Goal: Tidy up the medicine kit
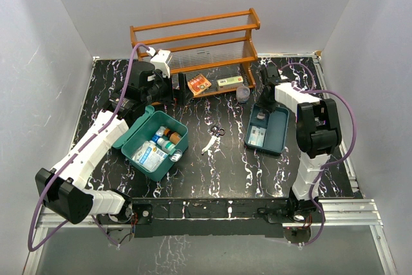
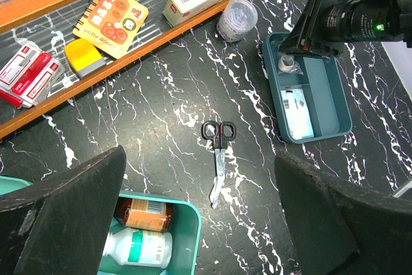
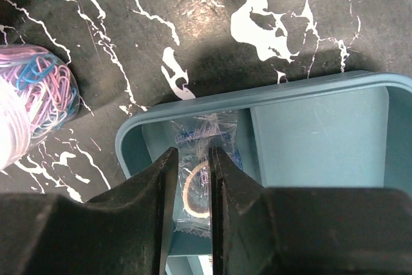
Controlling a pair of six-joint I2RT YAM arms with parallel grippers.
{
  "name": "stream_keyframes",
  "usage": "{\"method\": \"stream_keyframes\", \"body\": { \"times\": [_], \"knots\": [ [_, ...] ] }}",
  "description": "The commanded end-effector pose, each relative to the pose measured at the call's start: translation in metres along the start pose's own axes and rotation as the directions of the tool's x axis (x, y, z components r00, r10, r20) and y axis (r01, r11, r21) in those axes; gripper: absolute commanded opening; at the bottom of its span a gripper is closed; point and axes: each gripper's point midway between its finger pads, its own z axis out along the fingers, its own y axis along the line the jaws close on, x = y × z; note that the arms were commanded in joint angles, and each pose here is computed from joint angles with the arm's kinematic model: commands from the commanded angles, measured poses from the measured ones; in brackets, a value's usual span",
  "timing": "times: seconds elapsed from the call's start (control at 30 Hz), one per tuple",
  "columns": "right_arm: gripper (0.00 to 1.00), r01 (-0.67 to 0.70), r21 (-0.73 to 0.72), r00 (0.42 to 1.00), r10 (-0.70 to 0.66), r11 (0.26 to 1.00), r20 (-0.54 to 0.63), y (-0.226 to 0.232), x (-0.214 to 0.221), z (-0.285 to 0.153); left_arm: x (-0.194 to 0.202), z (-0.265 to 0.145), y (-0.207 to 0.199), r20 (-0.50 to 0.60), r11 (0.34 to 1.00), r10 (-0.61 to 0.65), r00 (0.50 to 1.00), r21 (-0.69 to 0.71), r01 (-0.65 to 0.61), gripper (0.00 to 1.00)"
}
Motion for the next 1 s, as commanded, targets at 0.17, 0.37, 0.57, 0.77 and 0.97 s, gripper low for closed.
{"method": "stream_keyframes", "body": {
  "times": [0.17, 0.37, 0.57, 0.77, 0.97],
  "knots": [
    [0.28, 0.028, -0.084, 0.996, -0.02, 0.996, 0.091, 0.019, -0.033, -0.037, -0.019, -0.006, -0.009, 0.043, 1.0, 0.019, 0.999, 0.022, -0.02, 0.98],
    [0.31, 0.036, -0.105, 0.993, -0.023, 0.994, 0.115, 0.015, -0.036, -0.065, -0.019, -0.005, -0.01, 0.042, 0.999, 0.018, 0.999, 0.028, -0.02, 0.98],
    [0.32, 0.046, -0.166, 0.996, -0.032, 0.985, 0.085, 0.023, -0.013, -0.087, -0.019, -0.005, -0.011, 0.043, 0.999, 0.016, 0.999, 0.033, -0.017, 0.98],
    [0.35, 0.074, -0.246, 0.996, -0.058, 0.966, 0.073, 0.062, 0.028, -0.111, -0.021, -0.005, -0.012, 0.05, 0.999, 0.015, 0.999, 0.036, -0.016, 0.98],
    [0.45, 0.216, -0.253, 0.976, -0.207, 0.943, 0.064, 0.103, 0.09, -0.117, -0.024, -0.009, -0.01, 0.061, 1.0, 0.018, 0.998, 0.019, -0.02, 0.98]
  ]
}}
